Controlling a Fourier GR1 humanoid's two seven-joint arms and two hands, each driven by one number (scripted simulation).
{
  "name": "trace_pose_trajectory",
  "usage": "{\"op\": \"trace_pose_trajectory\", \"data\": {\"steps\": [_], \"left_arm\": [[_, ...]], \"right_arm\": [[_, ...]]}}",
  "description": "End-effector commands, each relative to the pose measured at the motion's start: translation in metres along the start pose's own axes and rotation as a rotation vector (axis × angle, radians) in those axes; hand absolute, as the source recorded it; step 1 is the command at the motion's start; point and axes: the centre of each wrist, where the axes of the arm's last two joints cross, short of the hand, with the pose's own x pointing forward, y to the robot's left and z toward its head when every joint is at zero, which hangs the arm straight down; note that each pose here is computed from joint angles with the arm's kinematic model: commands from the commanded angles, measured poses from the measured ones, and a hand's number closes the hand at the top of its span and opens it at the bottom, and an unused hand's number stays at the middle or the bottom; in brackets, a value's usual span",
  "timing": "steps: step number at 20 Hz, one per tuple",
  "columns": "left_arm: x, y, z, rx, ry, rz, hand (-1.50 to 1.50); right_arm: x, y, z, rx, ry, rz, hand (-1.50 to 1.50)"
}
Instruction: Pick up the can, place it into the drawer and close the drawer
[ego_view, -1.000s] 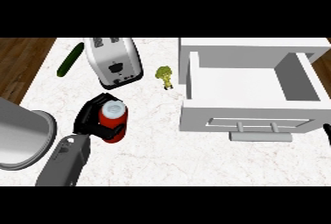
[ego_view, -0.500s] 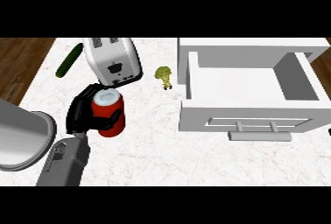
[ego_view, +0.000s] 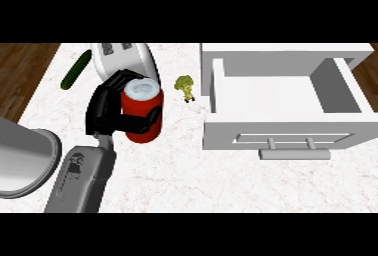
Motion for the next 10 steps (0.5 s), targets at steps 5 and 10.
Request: {"op": "trace_pose_trajectory", "data": {"steps": [5,10], "left_arm": [[0.062,-0.052,-0.015,-0.07,0.008,-0.006,1.5],[0.115,-0.099,-0.048,-0.086,-0.038,-0.038,1.5]], "right_arm": [[-0.002,0.0,0.002,-0.009,0.0,-0.002,-1.5],[0.002,-0.003,-0.006,-0.001,0.001,0.008,-1.5]]}}
